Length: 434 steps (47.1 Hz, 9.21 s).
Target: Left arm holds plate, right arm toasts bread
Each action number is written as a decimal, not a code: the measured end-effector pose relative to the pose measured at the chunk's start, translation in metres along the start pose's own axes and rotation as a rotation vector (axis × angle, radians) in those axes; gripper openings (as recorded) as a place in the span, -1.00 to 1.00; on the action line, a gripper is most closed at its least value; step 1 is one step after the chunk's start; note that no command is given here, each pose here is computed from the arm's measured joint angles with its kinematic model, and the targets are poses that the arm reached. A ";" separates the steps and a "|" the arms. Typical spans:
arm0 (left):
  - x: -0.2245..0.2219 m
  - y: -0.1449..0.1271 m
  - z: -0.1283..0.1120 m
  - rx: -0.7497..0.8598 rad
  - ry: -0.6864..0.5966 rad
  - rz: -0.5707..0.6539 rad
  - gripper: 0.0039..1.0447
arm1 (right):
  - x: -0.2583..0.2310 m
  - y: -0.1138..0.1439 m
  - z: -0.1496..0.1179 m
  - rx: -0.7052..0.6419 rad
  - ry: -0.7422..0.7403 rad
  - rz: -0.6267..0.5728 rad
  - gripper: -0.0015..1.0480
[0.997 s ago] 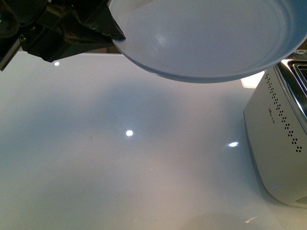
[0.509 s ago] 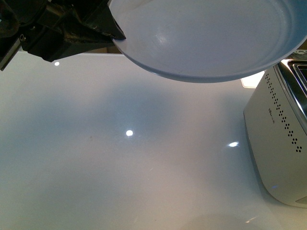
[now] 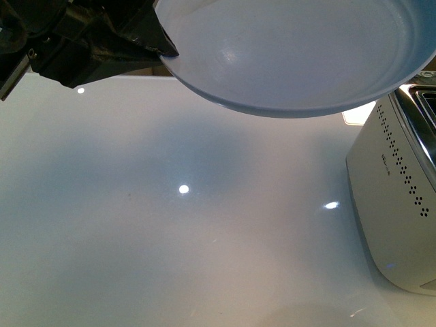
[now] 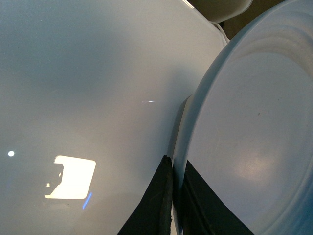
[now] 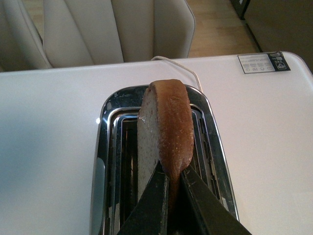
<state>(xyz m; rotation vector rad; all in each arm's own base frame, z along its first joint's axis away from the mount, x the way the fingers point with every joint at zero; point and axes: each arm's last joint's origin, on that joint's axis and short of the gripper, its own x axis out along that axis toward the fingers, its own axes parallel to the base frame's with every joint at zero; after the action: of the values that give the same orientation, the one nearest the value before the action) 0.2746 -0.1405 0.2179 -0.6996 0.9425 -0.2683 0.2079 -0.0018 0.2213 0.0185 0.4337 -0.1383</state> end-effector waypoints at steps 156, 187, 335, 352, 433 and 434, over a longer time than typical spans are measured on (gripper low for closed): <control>0.000 0.000 0.000 0.000 0.000 -0.001 -0.94 | -0.059 -0.010 -0.078 -0.022 -0.427 0.134 -0.96; 0.000 0.000 0.000 0.000 0.000 -0.001 -0.94 | -0.070 -0.012 -0.086 -0.020 -0.455 0.136 -0.96; -0.011 0.254 0.067 0.059 -0.064 0.293 -0.94 | -0.079 -0.013 -0.093 -0.018 -0.451 0.137 0.83; -0.006 0.309 0.046 0.043 -0.019 0.331 -0.94 | -0.079 -0.013 -0.092 -0.018 -0.451 0.136 0.83; 0.002 0.340 0.037 0.033 -0.071 0.278 0.73 | -0.079 -0.013 -0.092 -0.018 -0.451 0.136 0.83; -0.001 0.336 0.041 0.043 -0.088 0.274 0.73 | -0.079 -0.013 -0.092 -0.018 -0.451 0.136 0.83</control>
<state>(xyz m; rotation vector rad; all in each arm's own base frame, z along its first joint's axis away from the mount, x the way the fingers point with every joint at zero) 0.2794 0.1296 0.0148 -0.5309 0.9337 -0.0151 0.0967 -0.0002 0.1706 -0.0010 -0.0177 -0.0019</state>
